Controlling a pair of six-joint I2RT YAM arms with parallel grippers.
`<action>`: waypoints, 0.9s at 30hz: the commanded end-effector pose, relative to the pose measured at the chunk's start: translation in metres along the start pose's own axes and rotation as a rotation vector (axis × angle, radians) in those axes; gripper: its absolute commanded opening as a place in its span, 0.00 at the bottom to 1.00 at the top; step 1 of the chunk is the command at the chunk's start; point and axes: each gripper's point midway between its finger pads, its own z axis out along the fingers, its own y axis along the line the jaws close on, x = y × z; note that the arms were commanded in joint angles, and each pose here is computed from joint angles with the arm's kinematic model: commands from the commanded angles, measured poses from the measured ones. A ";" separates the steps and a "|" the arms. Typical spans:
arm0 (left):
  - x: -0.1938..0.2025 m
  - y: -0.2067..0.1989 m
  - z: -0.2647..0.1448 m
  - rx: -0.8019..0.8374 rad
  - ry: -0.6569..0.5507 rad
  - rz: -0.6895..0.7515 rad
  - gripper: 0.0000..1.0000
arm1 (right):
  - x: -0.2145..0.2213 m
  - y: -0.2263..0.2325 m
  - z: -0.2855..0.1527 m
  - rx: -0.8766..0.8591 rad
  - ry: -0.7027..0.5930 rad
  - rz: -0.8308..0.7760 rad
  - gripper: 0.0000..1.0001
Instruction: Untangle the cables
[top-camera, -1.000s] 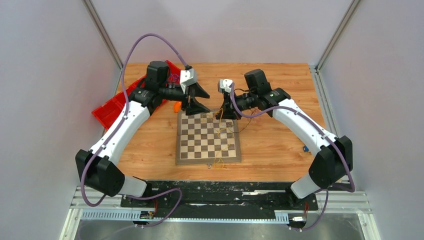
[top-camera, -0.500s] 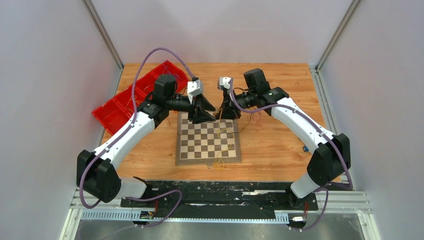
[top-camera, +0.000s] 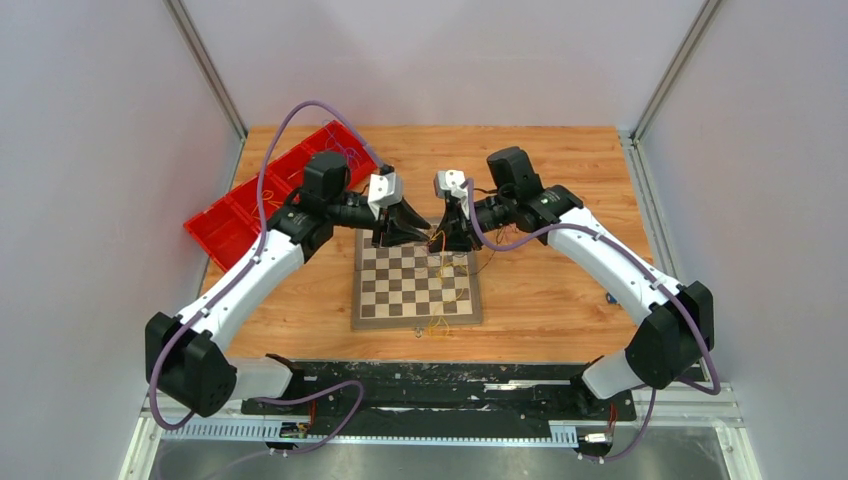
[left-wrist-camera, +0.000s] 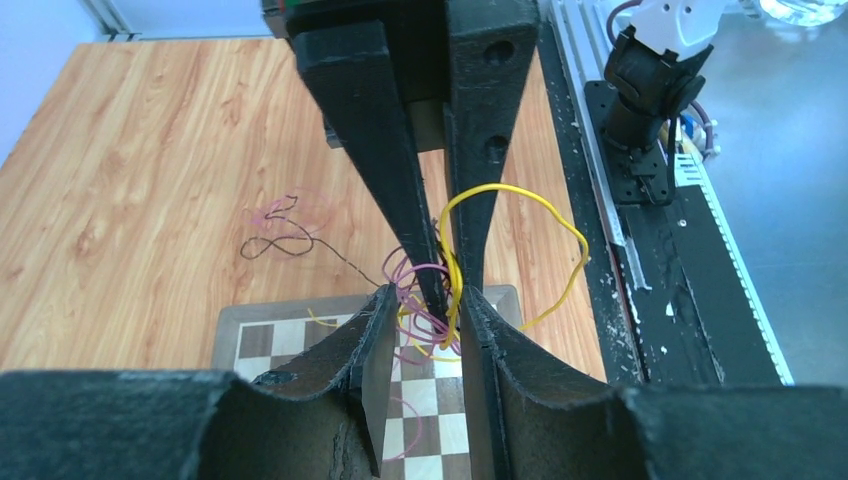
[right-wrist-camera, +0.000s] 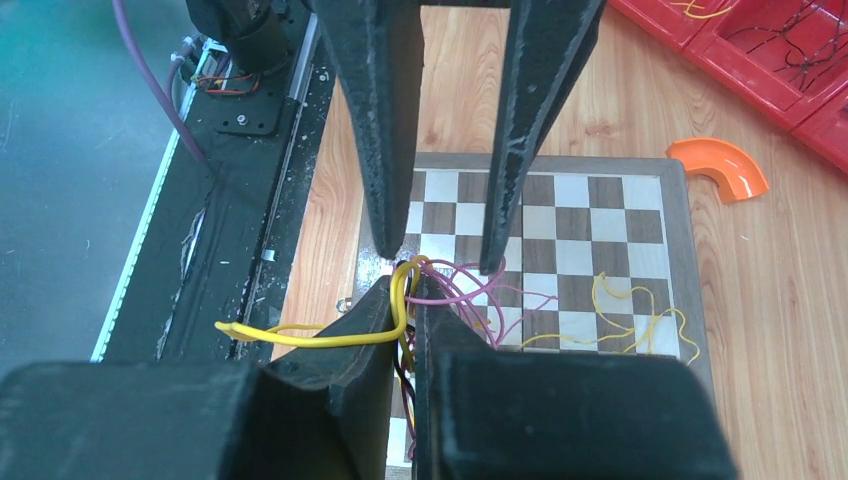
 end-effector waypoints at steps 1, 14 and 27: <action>-0.003 -0.007 0.006 0.061 0.001 0.077 0.38 | -0.021 0.004 -0.004 -0.012 -0.050 -0.069 0.11; 0.000 -0.006 0.006 0.026 0.023 0.093 0.00 | -0.007 -0.003 -0.014 0.063 -0.009 -0.040 0.17; -0.052 0.021 -0.032 -0.125 -0.145 -0.092 0.00 | 0.063 -0.034 -0.036 0.198 0.099 0.177 0.00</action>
